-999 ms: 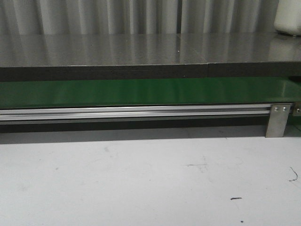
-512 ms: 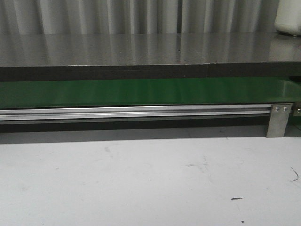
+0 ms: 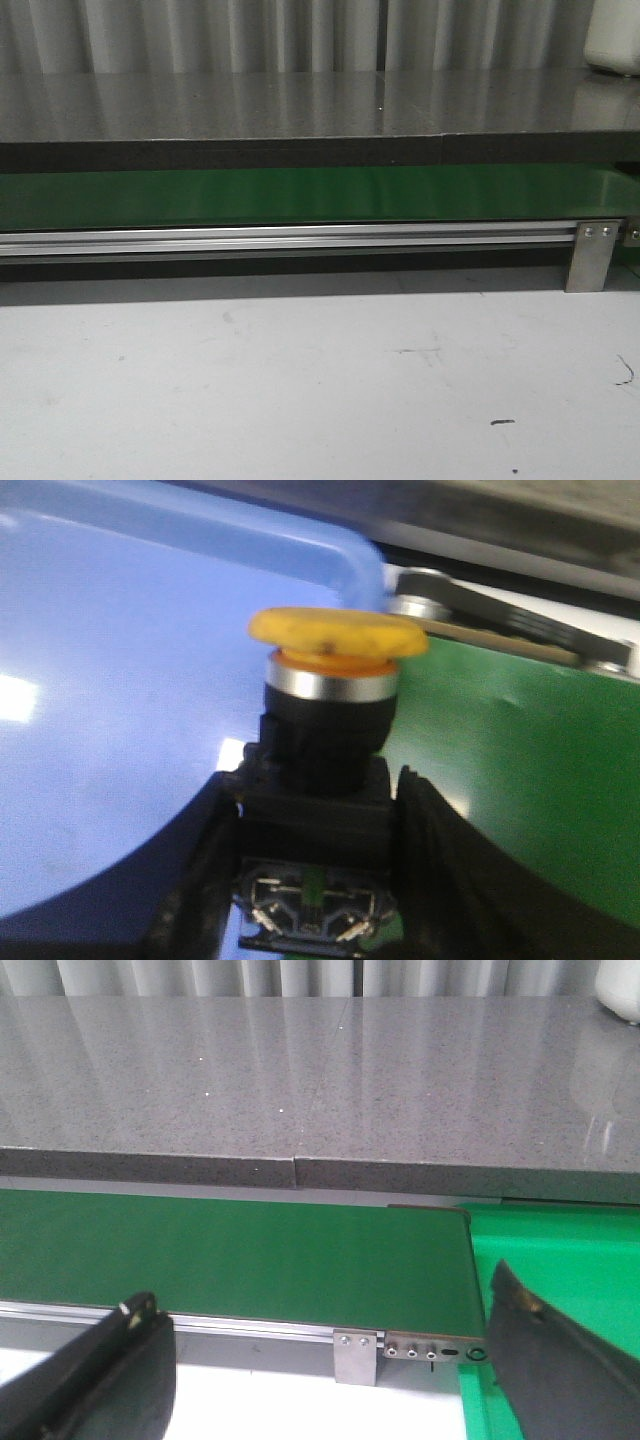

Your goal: Move button from left to right

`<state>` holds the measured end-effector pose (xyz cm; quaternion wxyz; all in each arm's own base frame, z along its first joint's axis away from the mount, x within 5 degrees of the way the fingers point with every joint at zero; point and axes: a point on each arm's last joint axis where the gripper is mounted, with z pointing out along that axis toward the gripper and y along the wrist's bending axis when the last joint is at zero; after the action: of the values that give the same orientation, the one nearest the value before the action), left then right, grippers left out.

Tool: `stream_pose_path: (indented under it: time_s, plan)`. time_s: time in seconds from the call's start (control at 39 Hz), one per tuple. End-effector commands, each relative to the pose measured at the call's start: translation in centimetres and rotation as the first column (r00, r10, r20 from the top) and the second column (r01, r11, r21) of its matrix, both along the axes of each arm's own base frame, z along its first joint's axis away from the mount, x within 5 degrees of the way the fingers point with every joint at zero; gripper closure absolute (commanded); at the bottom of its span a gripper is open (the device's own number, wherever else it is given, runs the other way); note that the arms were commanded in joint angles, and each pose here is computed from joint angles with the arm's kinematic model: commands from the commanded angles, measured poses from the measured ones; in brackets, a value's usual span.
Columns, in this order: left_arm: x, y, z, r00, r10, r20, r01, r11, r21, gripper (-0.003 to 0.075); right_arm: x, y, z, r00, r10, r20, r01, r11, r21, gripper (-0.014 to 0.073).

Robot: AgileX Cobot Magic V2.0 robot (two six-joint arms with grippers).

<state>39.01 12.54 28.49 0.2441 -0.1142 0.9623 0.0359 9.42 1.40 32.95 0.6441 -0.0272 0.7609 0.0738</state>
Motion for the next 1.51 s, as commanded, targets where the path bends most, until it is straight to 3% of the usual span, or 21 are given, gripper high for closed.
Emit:
stream_pose_path:
  time_s: [0.0, 0.18, 0.41, 1.0, 1.15, 1.31, 1.49]
  plan:
    - [-0.5, -2.1, 2.9, 0.998, -0.041, 0.039, 0.041, 0.999, 0.005, 0.069, 0.1, -0.1, 1.9, 0.994, -0.013, 0.11, 0.012, 1.0, 0.015, -0.005]
    - [-0.3, -3.5, 2.5, 0.997, -0.077, 0.008, 0.077, 0.997, -0.005, 0.069, 0.1, -0.1, 1.9, 0.994, -0.013, 0.11, 0.012, 1.0, 0.015, -0.005]
    - [0.4, -3.4, 0.1, 0.992, -0.092, -0.083, 0.089, 0.996, -0.03, 0.0675, 0.1, -0.1, 1.9, 0.994, -0.013, 0.11, 0.012, 1.0, 0.015, -0.005]
    - [1.1, -5.2, -0.6, 0.987, -0.138, -0.088, 0.134, 0.99, -0.041, 0.0152, 0.1, -0.1, 1.9, 0.994, -0.013, 0.11, 0.012, 1.0, 0.015, -0.005]
    - [0.7, -6.2, 1.5, 0.984, -0.174, -0.031, 0.173, 0.984, -0.051, 0.0157, 0.1, -0.1, 1.9, 0.994, -0.013, 0.11, 0.012, 1.0, 0.015, -0.005]
    - [-0.4, -8.1, 5.6, 0.963, -0.244, 0.118, 0.258, 0.959, -0.118, 0.0157, 0.1, -0.1, 1.9, 0.994, -0.013, 0.11, 0.012, 1.0, 0.015, -0.005]
    - [-1.5, -8.2, 6.9, 0.959, -0.251, 0.134, 0.267, 0.957, -0.113, 0.0159, 0.1, -0.1, 1.9, 0.994, -0.013, 0.11, 0.012, 1.0, 0.015, -0.005]
